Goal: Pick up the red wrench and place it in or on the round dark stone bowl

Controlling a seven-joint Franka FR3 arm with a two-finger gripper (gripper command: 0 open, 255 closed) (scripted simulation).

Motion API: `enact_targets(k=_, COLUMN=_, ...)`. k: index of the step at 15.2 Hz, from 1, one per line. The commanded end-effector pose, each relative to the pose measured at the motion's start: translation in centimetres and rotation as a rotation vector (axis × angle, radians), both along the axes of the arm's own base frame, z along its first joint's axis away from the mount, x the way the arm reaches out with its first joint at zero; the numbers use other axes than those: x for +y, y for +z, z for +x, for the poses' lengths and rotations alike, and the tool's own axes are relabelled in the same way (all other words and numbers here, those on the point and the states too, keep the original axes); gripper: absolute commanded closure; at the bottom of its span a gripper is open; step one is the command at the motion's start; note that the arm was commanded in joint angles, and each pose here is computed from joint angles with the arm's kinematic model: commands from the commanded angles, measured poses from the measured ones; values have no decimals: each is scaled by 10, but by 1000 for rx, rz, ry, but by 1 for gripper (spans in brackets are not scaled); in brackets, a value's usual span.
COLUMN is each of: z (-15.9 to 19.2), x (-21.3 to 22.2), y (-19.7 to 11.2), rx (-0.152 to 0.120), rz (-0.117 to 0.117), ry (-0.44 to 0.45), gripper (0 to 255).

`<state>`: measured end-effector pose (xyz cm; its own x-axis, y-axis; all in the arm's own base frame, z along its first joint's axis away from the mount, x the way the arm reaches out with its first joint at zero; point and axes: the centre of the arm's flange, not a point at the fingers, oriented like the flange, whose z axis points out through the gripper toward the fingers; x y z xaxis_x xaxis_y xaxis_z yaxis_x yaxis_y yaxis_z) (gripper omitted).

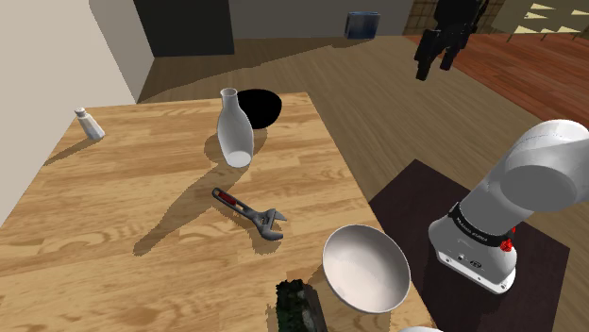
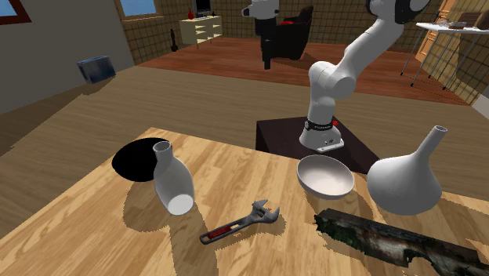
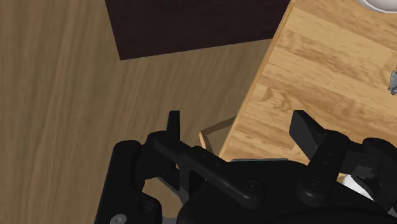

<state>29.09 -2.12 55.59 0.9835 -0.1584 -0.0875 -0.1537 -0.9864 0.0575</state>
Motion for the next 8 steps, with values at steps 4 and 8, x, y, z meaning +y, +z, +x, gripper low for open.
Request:
enact_targets(k=4, z=15, x=28, y=-22, rx=-6, rz=5, ry=28, gripper=0)
enact_targets(k=8, z=34, x=66, y=-52, rx=-14, rz=12, ry=65, gripper=0)
